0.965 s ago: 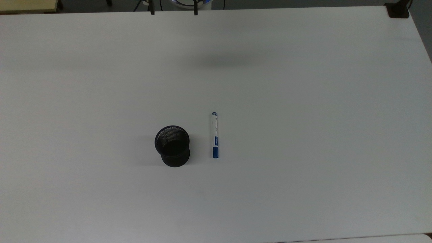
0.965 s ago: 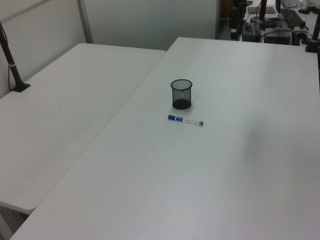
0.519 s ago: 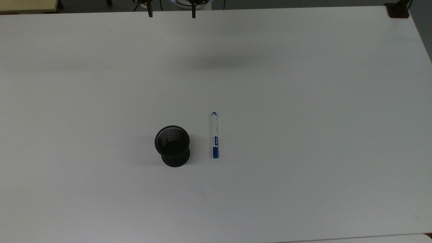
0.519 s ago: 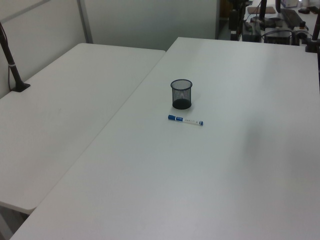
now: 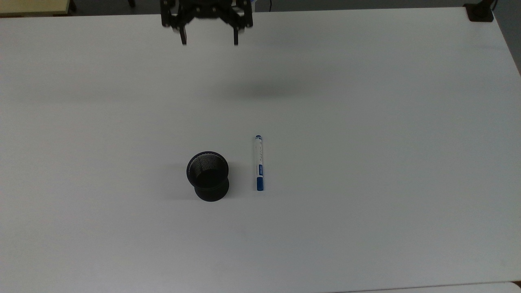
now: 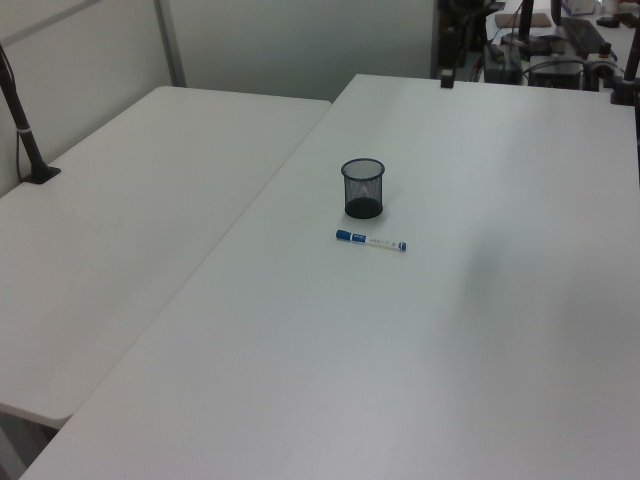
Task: Insert the marker
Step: 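Move the open gripper down over the blue-capped white marker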
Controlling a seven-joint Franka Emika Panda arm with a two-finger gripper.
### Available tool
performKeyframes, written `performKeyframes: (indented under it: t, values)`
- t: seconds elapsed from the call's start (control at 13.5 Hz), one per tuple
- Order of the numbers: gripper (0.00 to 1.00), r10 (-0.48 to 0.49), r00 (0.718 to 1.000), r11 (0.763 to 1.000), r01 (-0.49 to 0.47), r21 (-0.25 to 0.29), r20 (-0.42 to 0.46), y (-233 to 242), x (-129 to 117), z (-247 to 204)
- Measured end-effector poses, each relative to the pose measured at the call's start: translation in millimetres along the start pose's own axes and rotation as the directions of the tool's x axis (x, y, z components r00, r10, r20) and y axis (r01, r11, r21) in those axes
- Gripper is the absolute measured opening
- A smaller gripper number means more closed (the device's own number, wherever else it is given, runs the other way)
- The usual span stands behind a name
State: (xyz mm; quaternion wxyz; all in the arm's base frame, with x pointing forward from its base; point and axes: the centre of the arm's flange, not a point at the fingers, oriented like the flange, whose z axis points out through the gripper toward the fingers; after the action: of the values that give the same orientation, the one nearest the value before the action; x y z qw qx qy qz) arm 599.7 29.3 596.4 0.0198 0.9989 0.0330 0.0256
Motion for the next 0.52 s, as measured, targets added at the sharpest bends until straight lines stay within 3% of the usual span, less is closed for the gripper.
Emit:
performKeyframes:
  t: [0.3, 0.52]
  values:
    - [1.00, -0.051, 0.998, 0.999, 0.051, 0.014, -0.048, -31, 47, 72]
    - [1.00, -0.082, 0.995, 0.996, 0.084, 0.017, -0.062, -62, 68, 122]
